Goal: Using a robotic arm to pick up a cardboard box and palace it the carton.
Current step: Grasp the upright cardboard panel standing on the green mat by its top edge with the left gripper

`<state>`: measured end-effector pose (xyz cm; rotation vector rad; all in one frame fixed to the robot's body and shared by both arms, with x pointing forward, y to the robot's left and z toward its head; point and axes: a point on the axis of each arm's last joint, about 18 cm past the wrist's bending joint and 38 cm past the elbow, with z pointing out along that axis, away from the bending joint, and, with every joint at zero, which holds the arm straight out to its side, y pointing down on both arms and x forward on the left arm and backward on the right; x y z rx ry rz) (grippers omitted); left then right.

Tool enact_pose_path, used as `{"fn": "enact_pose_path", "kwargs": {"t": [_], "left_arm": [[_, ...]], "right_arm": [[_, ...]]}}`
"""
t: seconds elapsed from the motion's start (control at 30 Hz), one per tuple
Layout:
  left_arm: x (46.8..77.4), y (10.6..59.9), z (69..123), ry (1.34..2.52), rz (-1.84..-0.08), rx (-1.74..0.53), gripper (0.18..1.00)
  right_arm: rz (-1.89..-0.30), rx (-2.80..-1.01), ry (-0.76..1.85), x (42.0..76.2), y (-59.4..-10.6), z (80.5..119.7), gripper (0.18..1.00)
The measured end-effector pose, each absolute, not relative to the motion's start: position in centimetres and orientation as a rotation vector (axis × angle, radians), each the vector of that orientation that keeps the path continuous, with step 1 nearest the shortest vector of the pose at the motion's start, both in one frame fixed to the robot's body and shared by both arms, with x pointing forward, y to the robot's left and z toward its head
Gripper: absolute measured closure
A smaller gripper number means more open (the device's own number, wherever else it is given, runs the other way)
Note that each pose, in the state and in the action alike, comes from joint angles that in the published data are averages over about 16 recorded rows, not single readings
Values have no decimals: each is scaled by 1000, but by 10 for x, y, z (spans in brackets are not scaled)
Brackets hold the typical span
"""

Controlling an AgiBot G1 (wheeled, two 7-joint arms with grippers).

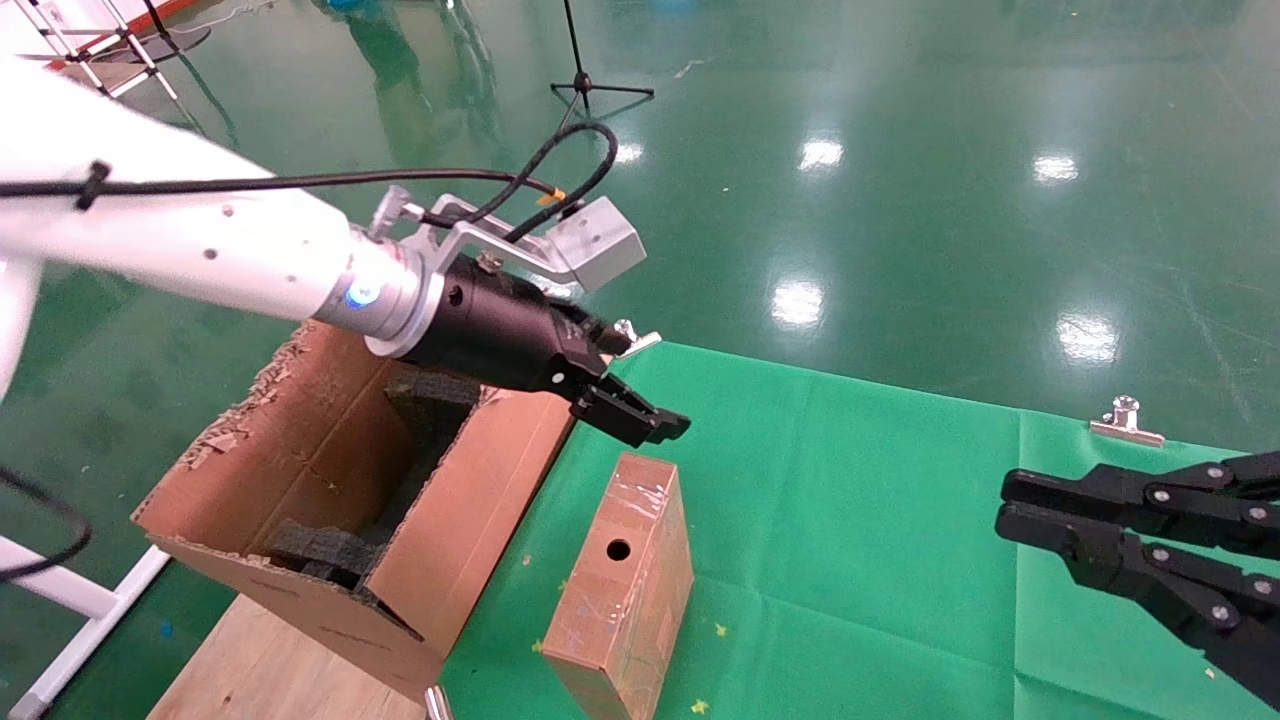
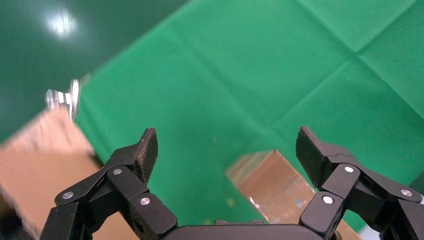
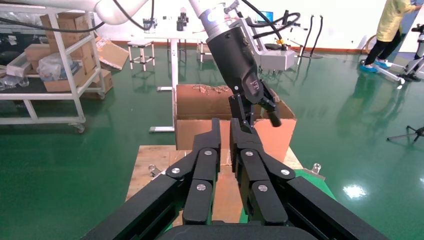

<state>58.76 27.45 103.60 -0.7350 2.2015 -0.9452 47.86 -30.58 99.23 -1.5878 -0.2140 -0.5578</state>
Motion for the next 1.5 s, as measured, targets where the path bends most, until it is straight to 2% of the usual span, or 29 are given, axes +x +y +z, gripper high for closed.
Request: {"fn": "enact_pose_path", "kwargs": {"t": [0.17,0.4,0.57,1.1,1.5], "left_arm": [[586,260,1044,2194,-920,-969,183],[580,243,1038,2204,-909,-1223,183],[575,237,1026,2243,-885,-1325,183],[572,229,992,2330,-693,-1389,183],[572,225,982,2363,-642,-1379,184]], "right_arm": [[-558,-1588,-214,479,-306,992,935],[-558,-1588,-214,479,-306,992,975],[-558,-1588,-214,479,-306,992,986],[-558,-1588,-214,479,-306,992,988],[-558,-1587,-214,479,-306,992,984]]}}
